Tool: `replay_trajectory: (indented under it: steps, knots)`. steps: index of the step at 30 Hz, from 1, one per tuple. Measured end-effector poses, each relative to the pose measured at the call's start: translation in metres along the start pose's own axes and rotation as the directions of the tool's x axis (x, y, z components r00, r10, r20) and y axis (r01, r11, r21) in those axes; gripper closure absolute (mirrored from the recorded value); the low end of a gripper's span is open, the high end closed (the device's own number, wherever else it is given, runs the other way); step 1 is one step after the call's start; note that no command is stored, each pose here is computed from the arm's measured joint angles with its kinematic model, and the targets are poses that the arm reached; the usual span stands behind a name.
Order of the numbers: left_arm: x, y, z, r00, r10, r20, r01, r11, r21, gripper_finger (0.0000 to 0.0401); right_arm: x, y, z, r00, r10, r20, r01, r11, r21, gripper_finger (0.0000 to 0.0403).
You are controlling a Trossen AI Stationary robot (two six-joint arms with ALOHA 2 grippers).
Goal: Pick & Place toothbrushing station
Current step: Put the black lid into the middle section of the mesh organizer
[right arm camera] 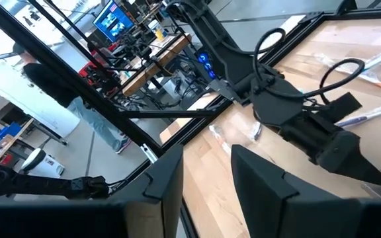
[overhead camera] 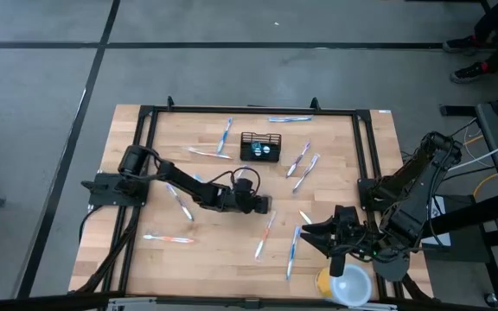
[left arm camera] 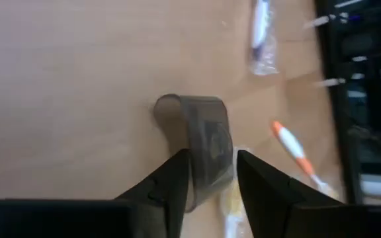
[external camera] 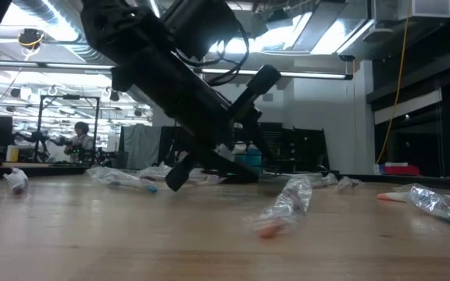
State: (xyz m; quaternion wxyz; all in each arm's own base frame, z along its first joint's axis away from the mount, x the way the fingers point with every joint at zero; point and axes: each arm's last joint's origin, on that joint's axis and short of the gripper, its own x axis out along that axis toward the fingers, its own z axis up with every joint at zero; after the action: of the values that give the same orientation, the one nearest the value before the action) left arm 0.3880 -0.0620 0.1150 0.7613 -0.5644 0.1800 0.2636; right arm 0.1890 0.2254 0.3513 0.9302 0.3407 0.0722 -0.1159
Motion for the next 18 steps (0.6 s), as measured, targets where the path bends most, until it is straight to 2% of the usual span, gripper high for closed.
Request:
replay_trajectory:
  steps: [5, 8, 13, 16, 18]
  knots:
    - [0.002, -0.002, 0.003, 0.999, -0.031, 0.009, 0.031, 0.999, -0.013, 0.0373, 0.000, 0.000, 0.000, 1.000, 0.000, 0.000, 0.000, 1.000, -0.005, 0.0273]
    - [0.002, -0.006, 0.005, 0.998, -0.067, 0.019, 0.067, 0.998, -0.011, 0.0378, 0.000, 0.000, 0.000, 1.000, 0.000, 0.000, 0.000, 1.000, -0.011, 0.0273]
    - [-0.004, -0.024, 0.010, 0.974, -0.215, 0.069, 0.215, 0.977, 0.004, 0.0378, 0.000, 0.000, 0.000, 1.000, 0.000, 0.000, 0.000, 1.000, -0.018, 0.0273]
    - [-0.018, -0.040, 0.018, 0.954, -0.267, 0.138, 0.263, 0.964, 0.044, 0.0378, 0.000, 0.000, 0.000, 1.000, 0.000, 0.000, 0.000, 1.000, -0.021, 0.0273]
    - [-0.032, -0.050, 0.026, 0.940, -0.281, 0.196, 0.262, 0.958, 0.115, 0.0378, 0.000, 0.000, 0.000, 1.000, 0.000, 0.000, 0.000, 1.000, -0.023, 0.0273]
